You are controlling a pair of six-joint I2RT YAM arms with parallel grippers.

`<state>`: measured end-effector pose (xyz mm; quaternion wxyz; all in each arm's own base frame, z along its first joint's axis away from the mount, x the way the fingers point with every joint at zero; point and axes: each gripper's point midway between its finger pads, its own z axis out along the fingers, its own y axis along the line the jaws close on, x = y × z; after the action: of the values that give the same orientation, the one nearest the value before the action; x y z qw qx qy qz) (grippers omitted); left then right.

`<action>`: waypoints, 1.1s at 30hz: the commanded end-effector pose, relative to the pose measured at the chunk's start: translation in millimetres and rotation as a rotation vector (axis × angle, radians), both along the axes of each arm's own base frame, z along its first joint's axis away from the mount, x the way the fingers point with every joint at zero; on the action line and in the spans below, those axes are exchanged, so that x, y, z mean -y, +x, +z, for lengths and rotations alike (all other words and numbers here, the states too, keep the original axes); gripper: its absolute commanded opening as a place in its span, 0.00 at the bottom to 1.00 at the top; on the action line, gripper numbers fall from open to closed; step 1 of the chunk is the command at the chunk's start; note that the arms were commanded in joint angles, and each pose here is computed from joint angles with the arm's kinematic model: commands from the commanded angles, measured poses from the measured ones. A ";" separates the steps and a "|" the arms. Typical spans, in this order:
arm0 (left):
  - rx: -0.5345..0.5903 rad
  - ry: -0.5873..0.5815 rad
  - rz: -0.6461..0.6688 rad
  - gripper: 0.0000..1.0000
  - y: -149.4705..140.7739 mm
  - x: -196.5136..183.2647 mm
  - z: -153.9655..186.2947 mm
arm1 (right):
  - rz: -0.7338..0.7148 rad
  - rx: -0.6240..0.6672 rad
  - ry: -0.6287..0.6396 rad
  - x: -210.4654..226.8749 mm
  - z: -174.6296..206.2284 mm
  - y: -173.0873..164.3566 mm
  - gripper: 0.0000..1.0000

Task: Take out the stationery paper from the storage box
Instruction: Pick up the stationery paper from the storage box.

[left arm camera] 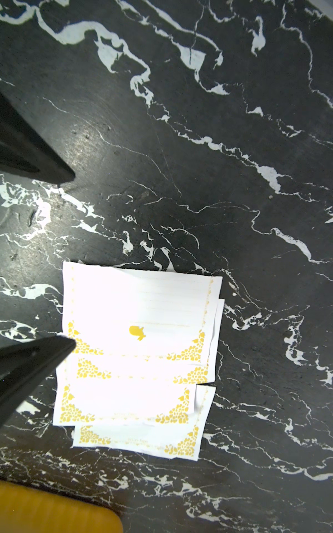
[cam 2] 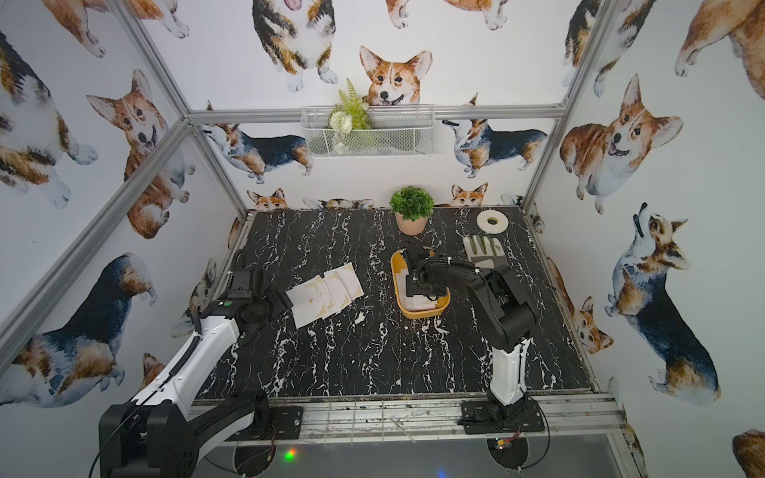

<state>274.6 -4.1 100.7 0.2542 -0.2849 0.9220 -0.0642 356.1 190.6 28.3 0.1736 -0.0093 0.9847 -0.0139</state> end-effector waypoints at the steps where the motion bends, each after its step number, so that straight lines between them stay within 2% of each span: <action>1: 0.007 -0.002 0.003 0.86 1.4 -0.2 0.0 | -0.025 0.033 0.016 1.0 8.4 3.1 0.71; 3: 0.006 -0.004 0.005 0.86 1.2 -0.1 -1.0 | -0.025 0.051 0.017 1.9 14.3 3.9 0.64; 7: 0.004 -0.011 0.005 0.86 1.7 1.0 -2.6 | -0.021 0.074 0.019 3.0 24.1 4.7 0.43; 12: 0.003 -0.020 0.003 0.86 1.6 2.4 -3.9 | -0.015 0.082 0.023 3.2 29.1 4.1 0.12; 15: 0.005 -0.022 0.003 0.86 2.0 2.8 -3.1 | -0.012 0.086 0.025 3.1 31.4 4.1 0.00; 24: 0.008 -0.035 0.003 0.86 2.5 4.7 -3.0 | -0.006 0.126 0.042 4.0 51.1 4.4 0.00; 27: 0.008 -0.040 0.006 0.86 2.4 5.1 -3.9 | -0.001 0.143 0.049 3.9 59.0 4.8 0.11; 31: 0.013 -0.050 0.004 0.86 3.4 6.7 -2.8 | 0.008 0.145 0.056 3.0 61.2 4.0 0.02; 33: 0.013 -0.051 0.003 0.86 3.2 7.0 -2.7 | 0.012 0.138 0.056 2.3 59.9 3.6 0.10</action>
<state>276.2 -11.1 96.7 0.2497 -0.2854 0.9214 -0.0850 360.7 188.2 87.5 0.2418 -0.0045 0.9702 0.0156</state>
